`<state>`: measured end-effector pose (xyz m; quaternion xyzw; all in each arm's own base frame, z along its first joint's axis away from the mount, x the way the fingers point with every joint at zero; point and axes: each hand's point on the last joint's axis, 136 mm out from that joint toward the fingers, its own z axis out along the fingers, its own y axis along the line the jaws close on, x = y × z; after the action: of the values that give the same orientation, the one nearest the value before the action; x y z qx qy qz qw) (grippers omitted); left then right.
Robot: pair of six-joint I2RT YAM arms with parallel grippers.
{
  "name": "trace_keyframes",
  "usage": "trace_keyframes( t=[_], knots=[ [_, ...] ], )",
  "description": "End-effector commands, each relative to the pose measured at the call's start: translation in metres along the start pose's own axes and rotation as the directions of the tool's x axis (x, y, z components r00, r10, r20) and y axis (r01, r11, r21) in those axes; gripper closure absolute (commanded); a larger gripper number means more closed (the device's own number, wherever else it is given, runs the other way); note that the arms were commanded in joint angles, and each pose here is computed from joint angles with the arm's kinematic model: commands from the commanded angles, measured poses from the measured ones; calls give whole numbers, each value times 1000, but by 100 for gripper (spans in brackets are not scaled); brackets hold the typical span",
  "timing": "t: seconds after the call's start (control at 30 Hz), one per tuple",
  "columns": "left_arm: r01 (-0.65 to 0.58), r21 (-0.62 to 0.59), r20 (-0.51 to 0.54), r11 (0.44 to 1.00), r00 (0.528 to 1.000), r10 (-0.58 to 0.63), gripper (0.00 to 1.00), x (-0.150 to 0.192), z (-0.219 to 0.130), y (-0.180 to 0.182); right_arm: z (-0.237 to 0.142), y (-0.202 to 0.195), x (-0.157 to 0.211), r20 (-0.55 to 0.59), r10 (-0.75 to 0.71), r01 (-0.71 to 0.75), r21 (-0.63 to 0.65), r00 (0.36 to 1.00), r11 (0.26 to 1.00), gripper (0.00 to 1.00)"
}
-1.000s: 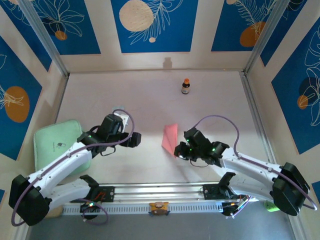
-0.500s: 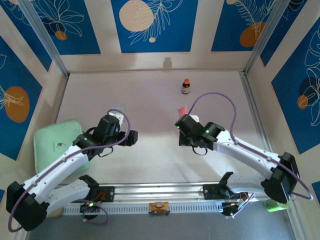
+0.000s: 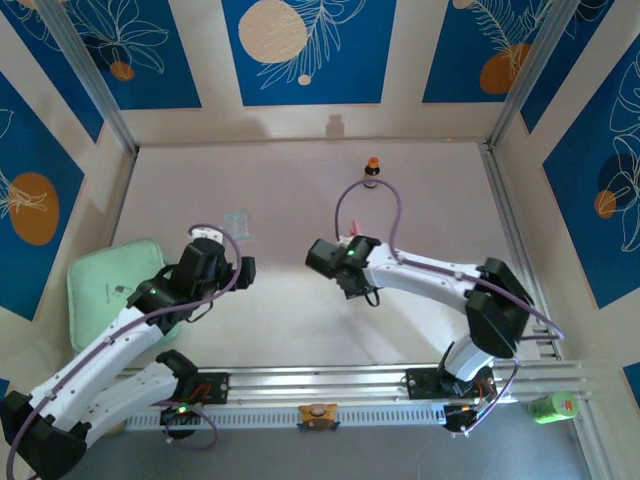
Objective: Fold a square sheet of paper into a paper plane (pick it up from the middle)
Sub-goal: Turn over the paper at the center of the table.
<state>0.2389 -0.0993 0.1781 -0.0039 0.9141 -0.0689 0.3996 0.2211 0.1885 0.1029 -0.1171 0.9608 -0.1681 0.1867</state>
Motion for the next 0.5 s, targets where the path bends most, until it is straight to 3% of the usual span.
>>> trace_keyframes(
  t=[0.0, 0.13, 0.3, 0.33, 0.4, 0.47],
  knots=[
    [57, -104, 37, 993, 998, -53, 0, -2, -10, 25, 1, 13, 1, -15, -73, 74, 50, 997, 996, 90],
    [78, -113, 59, 991, 996, -72, 0, -5, -17, 30, 4, 41, 4, -39, -135, 138, 59, 990, 989, 88],
    [86, -109, 69, 990, 994, -79, 0, -8, -21, 31, 6, 88, 12, -71, -185, 177, -104, 980, 979, 82],
    [84, -102, 66, 991, 995, -77, 0, -7, -21, 30, 5, 93, 12, -73, -178, 167, -136, 981, 976, 79],
    [75, -69, 52, 995, 996, -72, 0, -7, -21, 24, -2, 102, 10, -63, -155, 139, -207, 986, 968, 64],
    [68, -44, 39, 997, 997, -66, 0, -5, -18, 19, -10, 114, 8, -59, -146, 120, -318, 988, 940, 60]
  ],
)
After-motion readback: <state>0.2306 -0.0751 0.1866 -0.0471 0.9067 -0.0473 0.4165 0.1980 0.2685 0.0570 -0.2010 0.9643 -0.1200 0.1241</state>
